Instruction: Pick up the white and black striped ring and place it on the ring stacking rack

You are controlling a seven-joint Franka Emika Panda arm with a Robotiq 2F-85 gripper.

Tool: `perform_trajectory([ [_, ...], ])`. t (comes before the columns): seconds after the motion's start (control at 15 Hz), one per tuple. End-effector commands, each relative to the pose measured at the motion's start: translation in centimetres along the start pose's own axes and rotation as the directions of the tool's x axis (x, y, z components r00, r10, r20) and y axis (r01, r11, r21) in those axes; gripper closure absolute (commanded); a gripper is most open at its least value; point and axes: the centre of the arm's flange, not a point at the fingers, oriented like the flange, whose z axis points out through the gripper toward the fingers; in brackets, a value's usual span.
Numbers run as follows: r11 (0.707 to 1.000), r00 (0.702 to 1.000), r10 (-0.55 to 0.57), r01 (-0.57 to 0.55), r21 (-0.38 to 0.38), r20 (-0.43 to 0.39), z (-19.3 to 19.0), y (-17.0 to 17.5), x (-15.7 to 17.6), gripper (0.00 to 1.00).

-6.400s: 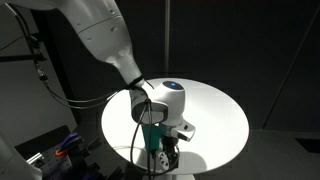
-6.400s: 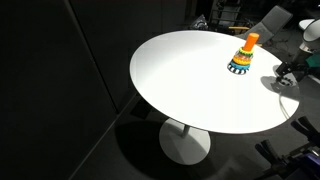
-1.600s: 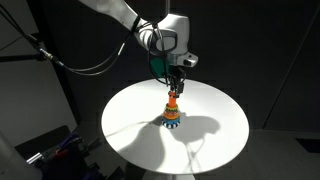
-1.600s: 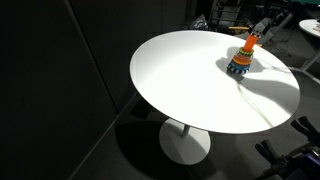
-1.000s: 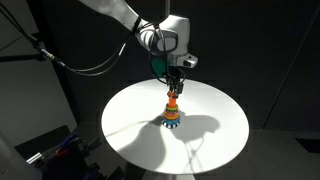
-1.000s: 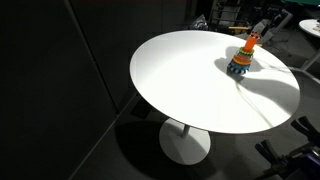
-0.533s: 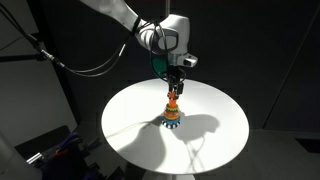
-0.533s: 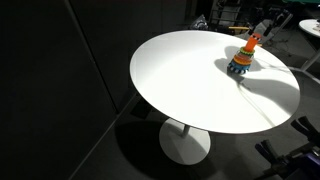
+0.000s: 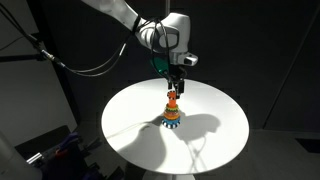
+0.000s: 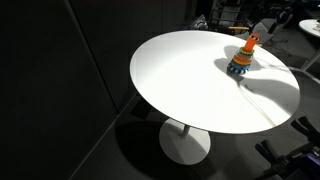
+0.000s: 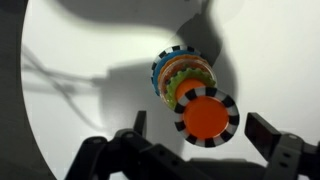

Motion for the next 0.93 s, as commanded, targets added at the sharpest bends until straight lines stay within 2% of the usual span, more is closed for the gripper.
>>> perform_trajectory([
  [0.0, 1.0, 1.0, 0.004, -0.004, -0.012, -0.007, -1.2, 0.1, 0.4, 0.0],
  [0.87, 0.998, 0.998, 0.051, -0.052, -0.024, -0.036, -1.2, 2.0, 1.6, 0.0],
])
